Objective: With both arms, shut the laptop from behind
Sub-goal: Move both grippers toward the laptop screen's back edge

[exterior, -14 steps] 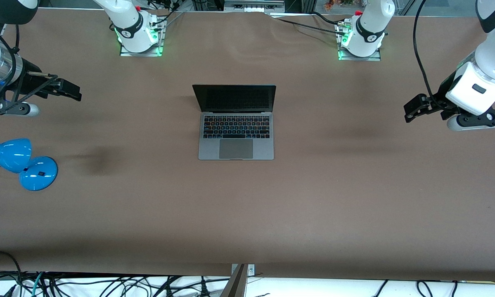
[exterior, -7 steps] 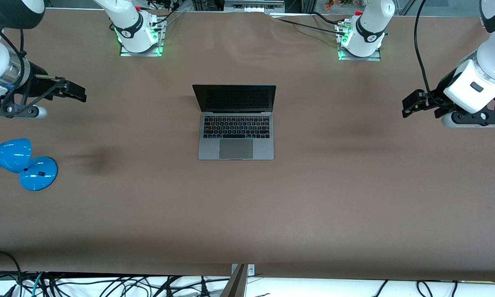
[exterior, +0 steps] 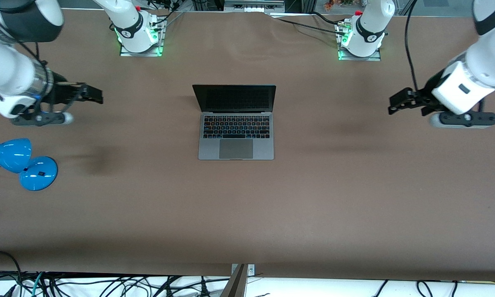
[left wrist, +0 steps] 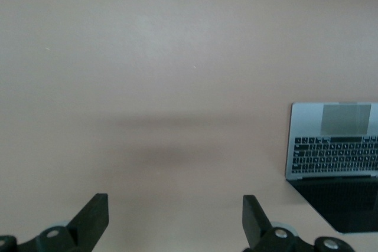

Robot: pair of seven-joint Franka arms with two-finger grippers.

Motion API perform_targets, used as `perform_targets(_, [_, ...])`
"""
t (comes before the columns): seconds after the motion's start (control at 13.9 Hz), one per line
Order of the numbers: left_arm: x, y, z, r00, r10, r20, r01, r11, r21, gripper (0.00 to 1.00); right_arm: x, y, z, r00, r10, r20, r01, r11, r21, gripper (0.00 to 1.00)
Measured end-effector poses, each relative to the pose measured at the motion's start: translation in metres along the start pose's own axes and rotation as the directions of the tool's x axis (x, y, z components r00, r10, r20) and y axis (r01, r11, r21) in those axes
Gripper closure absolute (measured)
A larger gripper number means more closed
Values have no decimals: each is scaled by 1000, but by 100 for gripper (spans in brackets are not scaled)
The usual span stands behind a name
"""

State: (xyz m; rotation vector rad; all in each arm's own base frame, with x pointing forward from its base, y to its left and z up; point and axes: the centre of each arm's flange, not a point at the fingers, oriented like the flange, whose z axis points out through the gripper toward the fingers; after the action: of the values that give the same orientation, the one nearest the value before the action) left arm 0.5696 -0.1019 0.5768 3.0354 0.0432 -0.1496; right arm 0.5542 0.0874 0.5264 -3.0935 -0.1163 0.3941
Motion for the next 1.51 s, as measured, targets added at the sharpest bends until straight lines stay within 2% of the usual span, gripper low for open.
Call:
perform_targets(0.36, [-34, 101, 32, 998, 14, 61, -15, 1000, 19, 0, -7, -69, 10, 994, -108, 19, 109, 994, -21, 0])
perform_targets(0.5, [-50, 134, 43, 997, 13, 81, -16, 999, 30, 0, -13, -108, 18, 996, -89, 29, 90, 995, -39, 0])
perform_targets(0.65, [-64, 158, 52, 993, -5, 114, 4, 1000, 8, 0, -22, -153, 32, 998, -40, 46, 43, 997, -65, 12])
perform_targets(0.72, [-69, 165, 56, 991, -12, 133, 13, 1000, -4, 0, -27, -175, 40, 998, -25, 55, 29, 996, -79, 12])
perform_targets(0.79, [-71, 168, 60, 989, -23, 146, 24, 1000, -9, 0, -34, -194, 48, 997, -16, 71, 23, 995, -94, 18])
perform_targets(0.86, [-74, 171, 63, 987, -37, 154, 39, 999, -7, 0, -41, -208, 58, 994, -9, 107, 20, 995, -100, 31])
perform_targets(1.0, [-83, 185, 73, 983, -65, 173, 65, 998, 8, 0, -54, -224, 73, 972, -3, 234, 13, 999, -42, 55])
perform_targets(1.08, [-88, 195, 79, 980, -79, 183, 77, 997, 16, 0, -58, -227, 79, 957, 1, 289, 3, 1000, -14, 60])
perform_targets(1.15, [-95, 207, 86, 977, -100, 189, 97, 995, 23, 0, -58, -229, 85, 946, 2, 325, -4, 1000, 4, 60])
perform_targets(1.29, [-106, 228, 101, 968, -149, 203, 144, 989, 39, 0, -56, -230, 99, 928, 6, 373, -13, 1000, 18, 76])
perform_targets(1.51, [-121, 258, 125, 953, -202, 226, 196, 979, 49, 4, -55, -234, 131, 895, 10, 446, -17, 1000, 11, 78])
